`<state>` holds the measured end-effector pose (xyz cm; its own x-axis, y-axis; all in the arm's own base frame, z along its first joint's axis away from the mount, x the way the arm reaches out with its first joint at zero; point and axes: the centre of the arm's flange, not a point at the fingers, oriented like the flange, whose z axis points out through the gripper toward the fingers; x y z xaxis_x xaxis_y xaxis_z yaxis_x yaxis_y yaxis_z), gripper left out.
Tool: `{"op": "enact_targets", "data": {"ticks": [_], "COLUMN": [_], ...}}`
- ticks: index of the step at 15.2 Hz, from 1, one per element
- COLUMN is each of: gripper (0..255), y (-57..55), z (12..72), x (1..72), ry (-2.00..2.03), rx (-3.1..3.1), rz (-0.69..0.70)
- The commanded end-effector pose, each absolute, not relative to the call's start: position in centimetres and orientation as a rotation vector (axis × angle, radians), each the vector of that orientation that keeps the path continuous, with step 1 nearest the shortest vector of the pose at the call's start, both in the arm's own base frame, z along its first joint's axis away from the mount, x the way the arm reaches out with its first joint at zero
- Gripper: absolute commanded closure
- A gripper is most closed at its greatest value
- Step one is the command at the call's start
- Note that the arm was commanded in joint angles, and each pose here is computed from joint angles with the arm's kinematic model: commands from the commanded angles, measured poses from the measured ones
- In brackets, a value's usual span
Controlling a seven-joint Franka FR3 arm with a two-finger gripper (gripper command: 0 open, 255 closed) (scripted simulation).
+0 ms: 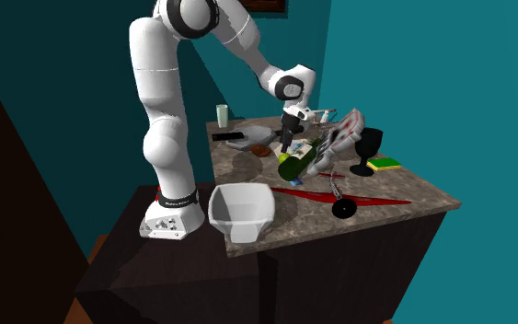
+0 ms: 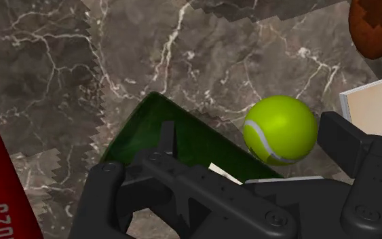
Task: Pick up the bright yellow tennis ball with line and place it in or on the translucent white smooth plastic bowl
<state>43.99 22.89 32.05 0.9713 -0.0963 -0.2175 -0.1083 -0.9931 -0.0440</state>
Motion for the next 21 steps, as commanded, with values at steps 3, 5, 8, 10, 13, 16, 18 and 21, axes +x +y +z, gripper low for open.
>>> {"op": "enact_targets", "data": {"ticks": [3,5,8,10,13,16,18,21], "gripper": [0,0,0,0,0,0,0,255], "y": [26.3,27.5,27.6,27.7,27.8,27.8,27.8,27.7], "z": [28.3,27.1,25.6,24.5,23.2,23.2,23.2,23.5], "x": [46.3,47.1,46.7,46.5,46.2,46.2,46.2,46.1], "ry": [0.173,0.178,0.178,0.178,0.178,0.178,0.178,0.178], "rx": [-3.059,-3.058,-3.058,-3.058,-3.058,-3.058,-3.058,-3.058], "rz": [0.347,0.352,0.352,0.352,0.352,0.352,0.352,0.352]}}
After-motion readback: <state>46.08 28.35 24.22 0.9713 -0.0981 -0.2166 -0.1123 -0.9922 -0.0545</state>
